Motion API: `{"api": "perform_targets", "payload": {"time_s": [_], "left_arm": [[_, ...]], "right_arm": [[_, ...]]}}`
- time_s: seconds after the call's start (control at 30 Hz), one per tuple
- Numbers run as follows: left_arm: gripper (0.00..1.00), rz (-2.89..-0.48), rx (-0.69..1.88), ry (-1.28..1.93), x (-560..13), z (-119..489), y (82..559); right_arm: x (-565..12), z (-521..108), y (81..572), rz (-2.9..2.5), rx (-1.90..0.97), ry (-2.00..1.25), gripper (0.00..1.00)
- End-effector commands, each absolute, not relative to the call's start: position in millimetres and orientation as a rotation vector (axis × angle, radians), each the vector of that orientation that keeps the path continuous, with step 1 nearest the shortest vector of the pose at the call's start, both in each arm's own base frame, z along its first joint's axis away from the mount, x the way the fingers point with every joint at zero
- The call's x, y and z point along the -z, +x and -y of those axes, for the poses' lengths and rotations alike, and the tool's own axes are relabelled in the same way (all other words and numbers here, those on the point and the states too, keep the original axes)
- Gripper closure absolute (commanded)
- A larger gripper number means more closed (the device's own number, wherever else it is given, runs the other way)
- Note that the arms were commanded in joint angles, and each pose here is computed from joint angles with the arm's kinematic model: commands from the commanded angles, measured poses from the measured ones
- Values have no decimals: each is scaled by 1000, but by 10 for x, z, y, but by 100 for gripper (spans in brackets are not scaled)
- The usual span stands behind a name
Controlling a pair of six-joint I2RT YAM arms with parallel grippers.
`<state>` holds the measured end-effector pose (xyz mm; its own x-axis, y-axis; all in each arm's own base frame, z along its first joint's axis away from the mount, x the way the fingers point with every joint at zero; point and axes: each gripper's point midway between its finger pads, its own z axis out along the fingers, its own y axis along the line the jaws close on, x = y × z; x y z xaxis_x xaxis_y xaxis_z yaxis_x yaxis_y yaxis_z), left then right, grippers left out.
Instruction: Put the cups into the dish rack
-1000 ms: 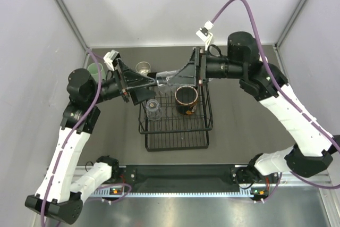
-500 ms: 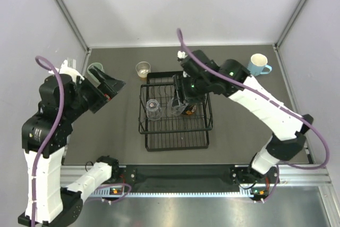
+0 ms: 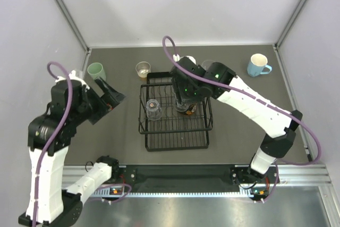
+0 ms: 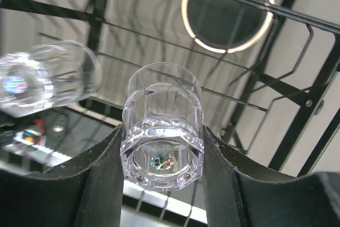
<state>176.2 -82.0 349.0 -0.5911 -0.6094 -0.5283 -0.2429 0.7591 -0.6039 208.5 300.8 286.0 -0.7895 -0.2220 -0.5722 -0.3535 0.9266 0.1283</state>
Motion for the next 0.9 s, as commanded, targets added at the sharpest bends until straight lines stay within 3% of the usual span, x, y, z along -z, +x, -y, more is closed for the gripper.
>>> {"api": "perform_targets", "payload": {"time_s": [0.0,0.3,0.67,0.87], "left_arm": [[2,-2103,654,-644,-3622,786,1717],[9,-2161,671,-626,-3535,874,1795],[11,-2212,704,-618,-3420,964,1827],[12,-2221,704,-626,-3384,965,1816]], "right_arm": [[-2763,-2563,1915,-2564,-100,-479,100],[-2646,-2297,1908,-2559,14,-484,99],[-2565,-2288,1965,-2567,66,-512,76],[-2539,-2241,1978,-2571,87,-517,57]]}}
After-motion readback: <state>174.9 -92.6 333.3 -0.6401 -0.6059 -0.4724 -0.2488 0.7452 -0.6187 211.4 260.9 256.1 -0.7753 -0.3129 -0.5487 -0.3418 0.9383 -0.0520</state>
